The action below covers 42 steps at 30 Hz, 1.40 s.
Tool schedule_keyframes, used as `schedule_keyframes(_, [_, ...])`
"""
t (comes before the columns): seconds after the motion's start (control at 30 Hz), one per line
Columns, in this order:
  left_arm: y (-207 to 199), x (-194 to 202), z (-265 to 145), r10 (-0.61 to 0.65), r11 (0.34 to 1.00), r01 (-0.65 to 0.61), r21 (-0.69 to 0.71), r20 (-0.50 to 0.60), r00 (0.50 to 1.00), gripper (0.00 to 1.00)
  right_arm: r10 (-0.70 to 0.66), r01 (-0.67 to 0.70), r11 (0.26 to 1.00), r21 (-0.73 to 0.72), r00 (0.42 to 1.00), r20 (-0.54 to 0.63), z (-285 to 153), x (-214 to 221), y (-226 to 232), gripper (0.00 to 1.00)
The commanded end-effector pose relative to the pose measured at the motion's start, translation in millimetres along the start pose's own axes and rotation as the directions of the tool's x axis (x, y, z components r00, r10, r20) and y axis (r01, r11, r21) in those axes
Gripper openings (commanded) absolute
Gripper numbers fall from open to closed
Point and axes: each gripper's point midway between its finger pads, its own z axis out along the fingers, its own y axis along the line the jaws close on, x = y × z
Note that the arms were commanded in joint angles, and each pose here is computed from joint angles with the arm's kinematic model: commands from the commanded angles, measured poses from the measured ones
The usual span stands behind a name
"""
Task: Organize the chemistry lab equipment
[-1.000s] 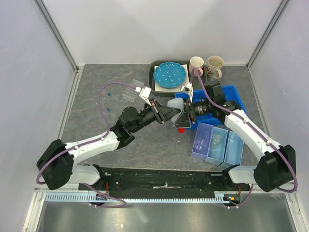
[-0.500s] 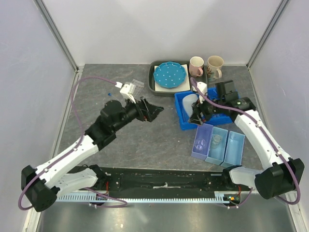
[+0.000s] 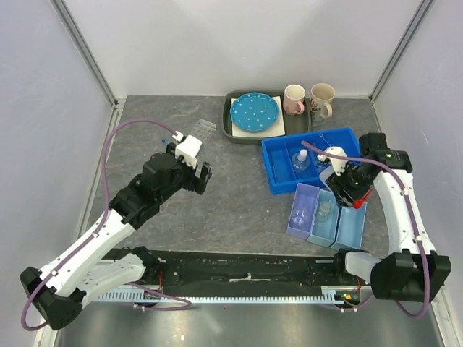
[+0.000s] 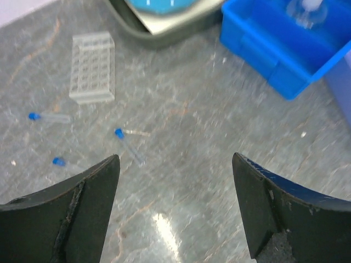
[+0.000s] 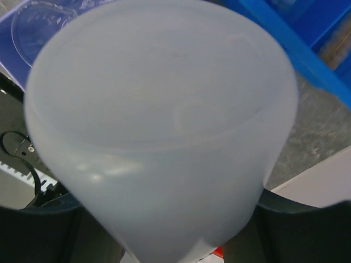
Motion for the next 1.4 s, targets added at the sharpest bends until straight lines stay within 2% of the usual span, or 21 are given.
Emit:
schedule_keyframes(0.0, [9, 21, 0, 0.083, 0.996, -0.085, -0.029, -0.054, 0.995, 0.88, 0.099, -0.102, 0.994, -0.043, 0.993, -0.056, -1, 19, 2, 0.32])
schedule_keyframes(0.17, [10, 17, -9, 0.082, 0.996, -0.082, -0.029, 0.0, 0.997, 0.88, 0.298, -0.305, 0.945, -0.123, 0.952, -0.069, 13, 36, -4, 0.33])
schedule_keyframes(0.3, [10, 15, -11, 0.083, 0.996, -0.083, -0.031, 0.021, 0.996, 0.89, 0.468, -0.474, 0.859, -0.194, 0.88, -0.075, 23, 59, -18, 0.33])
schedule_keyframes(0.43, [10, 17, -10, 0.082, 0.996, -0.081, -0.029, 0.014, 0.997, 0.89, 0.554, -0.557, 0.781, -0.283, 0.827, -0.1, 31, 73, -19, 0.33])
schedule_keyframes(0.53, [9, 18, -8, 0.083, 0.996, -0.082, -0.028, 0.008, 0.997, 0.89, 0.576, -0.578, 0.75, -0.322, 0.81, -0.113, 34, 76, -14, 0.33])
schedule_keyframes(0.93, [8, 19, -7, 0.084, 0.996, -0.083, -0.019, 0.006, 0.996, 0.89, 0.588, -0.585, 0.732, -0.349, 0.801, -0.111, 24, 79, 2, 0.37])
schedule_keyframes(1.37, [6, 17, -10, 0.08, 0.997, -0.08, -0.011, 0.017, 0.997, 0.89, 0.611, -0.605, 0.698, -0.384, 0.782, -0.123, 27, 77, 19, 0.5])
